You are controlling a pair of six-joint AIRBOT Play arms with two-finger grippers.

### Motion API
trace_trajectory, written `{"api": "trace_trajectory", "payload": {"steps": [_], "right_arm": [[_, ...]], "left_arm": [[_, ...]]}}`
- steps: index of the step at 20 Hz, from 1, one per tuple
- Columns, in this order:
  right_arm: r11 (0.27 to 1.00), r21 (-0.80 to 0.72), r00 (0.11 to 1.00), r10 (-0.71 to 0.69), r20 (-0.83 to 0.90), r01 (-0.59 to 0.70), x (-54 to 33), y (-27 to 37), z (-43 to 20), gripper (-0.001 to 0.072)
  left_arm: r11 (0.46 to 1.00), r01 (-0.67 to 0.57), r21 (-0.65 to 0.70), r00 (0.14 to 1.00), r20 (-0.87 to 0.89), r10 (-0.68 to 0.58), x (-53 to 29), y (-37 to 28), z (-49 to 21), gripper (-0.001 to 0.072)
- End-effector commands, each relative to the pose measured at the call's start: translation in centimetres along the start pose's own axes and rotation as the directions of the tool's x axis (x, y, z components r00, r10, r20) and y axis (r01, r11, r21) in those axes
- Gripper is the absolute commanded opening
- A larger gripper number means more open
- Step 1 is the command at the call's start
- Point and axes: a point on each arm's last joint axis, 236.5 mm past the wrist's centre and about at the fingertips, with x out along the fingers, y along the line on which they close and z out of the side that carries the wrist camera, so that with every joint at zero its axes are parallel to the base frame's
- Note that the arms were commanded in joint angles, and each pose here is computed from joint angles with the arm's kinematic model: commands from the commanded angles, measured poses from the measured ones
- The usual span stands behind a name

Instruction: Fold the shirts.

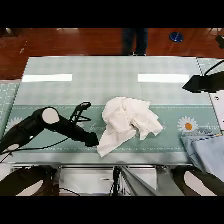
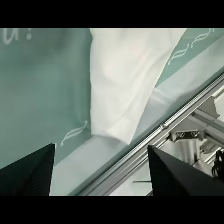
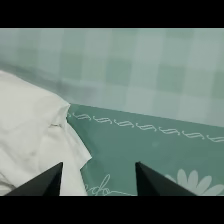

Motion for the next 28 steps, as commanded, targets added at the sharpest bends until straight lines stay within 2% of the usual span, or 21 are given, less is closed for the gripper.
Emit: {"api": "trace_trajectory", "payload": {"steps": [1,4,8,9,10,11,12,14,16,17,18,20,21,24,26,27,28], "right_arm": [[0.999,0.048,1.0,0.013,-0.022,-0.012,1.0,-0.9,-1.2,0.0539],[0.998,0.06,0.998,0.02,-0.054,-0.017,1.9,-1.0,-2.3,0.0539],[0.998,0.062,0.998,0.016,-0.067,-0.012,2.2,-1.2,-2.8,0.0539],[0.998,0.062,0.998,0.016,-0.067,-0.012,2.3,-1.2,-2.8,0.0539],[0.998,0.062,0.998,0.017,-0.066,-0.013,2.2,-1.1,-2.8,0.0539],[0.998,0.062,0.998,0.016,-0.067,-0.011,2.3,-1.2,-2.8,0.0539],[0.998,0.062,0.998,0.017,-0.066,-0.013,2.2,-1.1,-2.8,0.0539],[0.998,0.063,0.997,0.019,-0.073,-0.015,2.2,-1.1,-2.9,0.0539],[0.998,0.063,0.997,0.023,-0.078,-0.018,2.2,-1.0,-3.0,0.0539],[0.998,0.063,0.997,0.024,-0.079,-0.019,2.2,-1.0,-3.1,0.0539],[0.998,0.063,0.996,0.024,-0.081,-0.019,2.2,-1.0,-3.1,0.0539],[0.998,0.06,0.997,0.02,-0.077,-0.016,2.0,-1.0,-3.1,0.0537],[0.999,0.053,0.997,0.016,-0.073,-0.012,1.9,-1.0,-3.1,0.0529],[0.998,0.066,0.996,0.01,-0.091,-0.004,2.5,-2.1,-4.2,0.0529],[0.983,0.157,0.988,0.112,-0.104,-0.095,3.9,-1.8,-6.1,0.0544],[0.967,0.205,0.978,0.177,-0.11,-0.152,4.9,-1.2,-7.4,0.0606],[0.953,0.235,0.967,0.224,-0.123,-0.191,6.0,-0.7,-8.8,0.0609]], "left_arm": [[0.995,0.048,-0.082,0.994,-0.096,-0.056,3.2,0.9,-0.5,0.072],[0.982,0.098,-0.159,0.989,-0.097,-0.115,5.1,0.8,0.2,0.072],[0.988,0.107,-0.112,0.993,-0.041,-0.112,4.1,0.2,3.0,0.0714],[0.989,0.11,-0.098,0.993,-0.026,-0.113,3.7,-0.1,3.8,0.0634],[0.99,0.109,-0.086,0.994,-0.008,-0.11,3.4,-0.3,4.5,0.0594],[0.991,0.106,-0.078,0.994,0.015,-0.106,3.2,-0.4,5.3,0.0588],[0.991,0.106,-0.081,0.994,0.024,-0.105,3.1,-0.5,5.9,0.0537],[0.987,0.11,-0.12,0.994,-0.001,-0.111,3.6,-0.3,6.3,0.0537],[0.979,0.123,-0.165,0.984,-0.107,-0.142,4.9,-0.3,5.0,0.0538],[0.975,0.135,-0.178,0.97,-0.179,-0.167,5.5,-0.5,4.0,0.0499],[0.972,0.15,-0.179,0.956,-0.224,-0.188,5.7,-1.0,3.6,0.0419],[0.971,0.17,-0.169,0.936,-0.281,-0.213,5.6,-1.6,3.3,0.0099],[0.972,0.183,-0.147,0.931,-0.292,-0.22,5.4,-1.9,3.3,0.0023],[0.973,0.211,-0.092,0.927,-0.297,-0.229,4.4,-2.8,3.3,0.0024],[0.973,0.229,-0.036,0.933,-0.279,-0.229,3.3,-3.7,3.4,0.0024],[0.972,0.233,-0.01,0.938,-0.261,-0.228,2.7,-4.1,3.6,0.0024],[0.972,0.236,0.009,0.942,-0.247,-0.226,2.2,-4.5,3.8,0.0024]]}}
